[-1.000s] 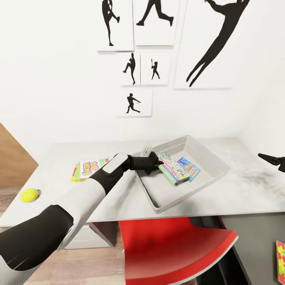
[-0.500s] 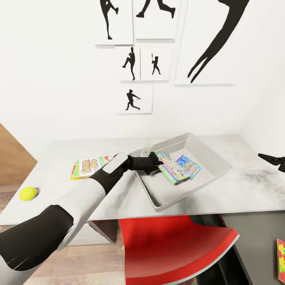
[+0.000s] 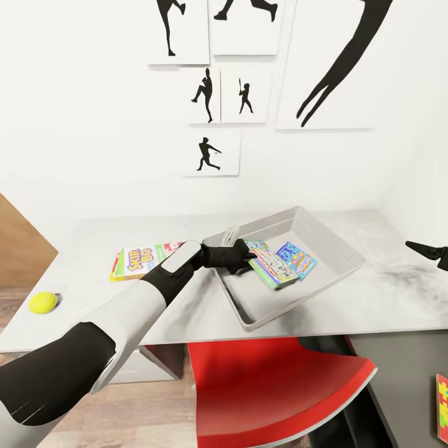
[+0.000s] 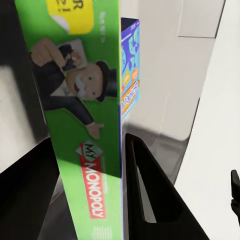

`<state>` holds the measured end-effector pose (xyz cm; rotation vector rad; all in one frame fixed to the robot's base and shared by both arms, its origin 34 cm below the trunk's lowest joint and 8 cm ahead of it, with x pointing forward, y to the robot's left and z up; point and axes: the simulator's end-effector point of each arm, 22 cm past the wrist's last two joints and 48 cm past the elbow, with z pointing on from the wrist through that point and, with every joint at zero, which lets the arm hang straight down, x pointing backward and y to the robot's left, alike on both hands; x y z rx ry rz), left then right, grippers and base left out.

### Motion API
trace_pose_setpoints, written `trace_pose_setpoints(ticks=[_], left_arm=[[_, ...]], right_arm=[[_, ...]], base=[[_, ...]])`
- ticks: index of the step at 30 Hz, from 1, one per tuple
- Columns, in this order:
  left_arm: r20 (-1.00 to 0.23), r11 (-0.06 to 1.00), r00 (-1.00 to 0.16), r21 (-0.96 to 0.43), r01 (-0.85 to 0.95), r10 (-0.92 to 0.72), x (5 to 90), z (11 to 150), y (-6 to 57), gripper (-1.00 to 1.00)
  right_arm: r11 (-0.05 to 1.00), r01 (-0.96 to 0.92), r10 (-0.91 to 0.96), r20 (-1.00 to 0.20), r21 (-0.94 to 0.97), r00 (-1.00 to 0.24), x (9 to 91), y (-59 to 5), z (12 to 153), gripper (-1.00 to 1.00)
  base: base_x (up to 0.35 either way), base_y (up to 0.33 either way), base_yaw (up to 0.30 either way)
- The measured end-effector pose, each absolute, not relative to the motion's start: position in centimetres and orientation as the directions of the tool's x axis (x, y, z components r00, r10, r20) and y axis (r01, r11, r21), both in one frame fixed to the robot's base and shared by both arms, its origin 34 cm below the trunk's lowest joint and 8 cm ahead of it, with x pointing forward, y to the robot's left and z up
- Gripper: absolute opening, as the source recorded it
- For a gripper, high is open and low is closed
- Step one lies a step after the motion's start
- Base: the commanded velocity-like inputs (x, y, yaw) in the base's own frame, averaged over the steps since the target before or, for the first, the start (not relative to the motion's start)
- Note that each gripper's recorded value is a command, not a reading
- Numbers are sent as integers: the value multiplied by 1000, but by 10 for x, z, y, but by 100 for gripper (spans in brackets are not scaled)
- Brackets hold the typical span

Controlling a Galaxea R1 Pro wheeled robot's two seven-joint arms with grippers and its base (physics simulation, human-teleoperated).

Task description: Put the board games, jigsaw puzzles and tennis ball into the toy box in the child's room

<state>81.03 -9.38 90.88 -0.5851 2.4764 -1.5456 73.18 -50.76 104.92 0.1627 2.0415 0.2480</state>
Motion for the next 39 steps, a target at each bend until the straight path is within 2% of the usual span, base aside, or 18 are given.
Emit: trace_pose_setpoints(ticks=[1,2,20,25,30,39], left_arm=[[66,388,-910,-890,-240,-410,810,909,-94,-100],[66,388,-910,-890,-240,-410,810,909,-94,100],[62,410,-907,-877,-248,-416,812,906,-91,100],[123,395,-901,-868,-302,-417,812,925,-97,100],[155,431,-900,-836,-340,-408,810,937,-98,100],[175,457,-897,-811,-365,-406,806,933,-95,100]], right_arm=[[970,9,221,-858,245,-463,732,-508,1049,100],[970,9,221,-858,245,-463,732,-508,1049,100],[970,9,221,-858,245,-463,732,-508,1049,100],[969,9,222,-858,246,-464,732,-507,1049,100],[969,9,222,-857,246,-464,732,-507,1048,100],[969,9,222,-857,246,-465,732,-507,1048,100]], base=[[0,0,2],[0,0,1],[0,0,0],[0,0,0],[0,0,0],[0,0,0]])
